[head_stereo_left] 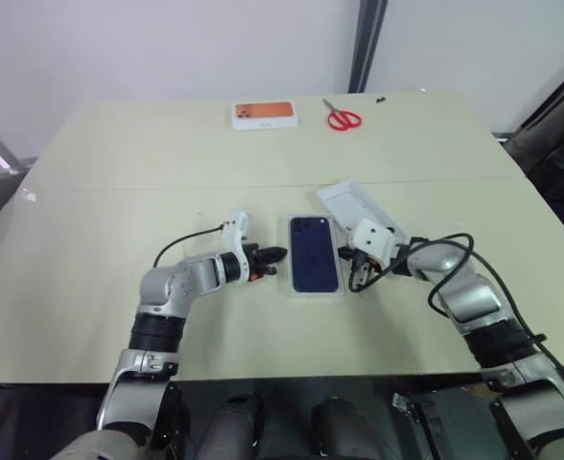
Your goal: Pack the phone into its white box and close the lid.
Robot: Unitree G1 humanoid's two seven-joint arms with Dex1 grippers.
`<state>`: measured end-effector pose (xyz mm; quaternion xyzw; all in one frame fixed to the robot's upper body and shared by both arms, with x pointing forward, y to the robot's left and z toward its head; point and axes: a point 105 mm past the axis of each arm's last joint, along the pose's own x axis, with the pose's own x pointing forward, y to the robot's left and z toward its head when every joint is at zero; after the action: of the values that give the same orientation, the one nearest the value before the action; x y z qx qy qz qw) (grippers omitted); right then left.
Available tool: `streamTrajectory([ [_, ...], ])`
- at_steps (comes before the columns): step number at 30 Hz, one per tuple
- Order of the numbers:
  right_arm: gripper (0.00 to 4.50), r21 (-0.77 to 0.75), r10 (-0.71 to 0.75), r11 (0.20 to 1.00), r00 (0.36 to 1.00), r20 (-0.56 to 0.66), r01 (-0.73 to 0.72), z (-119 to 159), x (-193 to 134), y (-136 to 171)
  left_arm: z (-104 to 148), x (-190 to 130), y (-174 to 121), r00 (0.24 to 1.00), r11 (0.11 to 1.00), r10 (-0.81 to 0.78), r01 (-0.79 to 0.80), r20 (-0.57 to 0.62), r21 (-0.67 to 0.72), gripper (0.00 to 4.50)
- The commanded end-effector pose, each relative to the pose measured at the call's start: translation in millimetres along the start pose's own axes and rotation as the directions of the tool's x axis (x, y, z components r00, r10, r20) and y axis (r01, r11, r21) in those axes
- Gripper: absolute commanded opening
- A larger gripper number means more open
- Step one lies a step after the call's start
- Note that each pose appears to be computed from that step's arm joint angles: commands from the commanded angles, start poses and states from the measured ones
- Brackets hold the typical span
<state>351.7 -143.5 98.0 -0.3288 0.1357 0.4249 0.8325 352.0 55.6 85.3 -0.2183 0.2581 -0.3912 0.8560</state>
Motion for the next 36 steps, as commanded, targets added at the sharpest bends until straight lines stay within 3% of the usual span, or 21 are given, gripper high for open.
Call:
streamTrajectory([
  [1,0.03,-0.031,-0.019,0.999,0.999,0.049,0.021,15,-5,-2,5,10,-17,0.998,0.998,-0.066,0.065,0.013,0.026,0.00],
  [12,0.03,-0.027,-0.047,0.999,0.999,0.023,0.048,6,-12,-6,1,19,-26,0.996,0.995,-0.088,0.087,0.010,0.049,0.00],
  [19,0.03,-0.035,-0.051,0.998,0.998,0.023,0.052,8,-16,-8,5,12,-17,0.998,0.996,-0.060,0.059,0.025,0.060,0.00],
  [23,0.03,-0.044,-0.078,0.996,0.997,0.019,0.079,9,-27,-17,14,3,-6,0.998,0.987,0.001,-0.011,0.060,0.161,0.00],
  [29,0.03,-0.039,-0.122,0.992,0.992,0.028,0.123,14,-47,-30,33,-19,8,0.993,0.981,0.031,-0.051,0.113,0.185,0.00],
  [32,0.03,0.039,-0.116,0.993,0.992,0.052,0.114,19,-52,-34,39,-28,7,0.991,0.972,0.004,-0.035,0.131,0.234,0.00],
  [33,0.26,0.067,-0.118,0.991,0.991,0.062,0.114,22,-52,-36,43,-31,4,0.990,0.971,-0.030,-0.004,0.141,0.239,0.00],
  [36,1.38,0.076,-0.131,0.989,0.990,0.060,0.127,26,-48,-40,53,-41,-5,0.983,0.948,-0.107,0.056,0.150,0.314,0.90],
])
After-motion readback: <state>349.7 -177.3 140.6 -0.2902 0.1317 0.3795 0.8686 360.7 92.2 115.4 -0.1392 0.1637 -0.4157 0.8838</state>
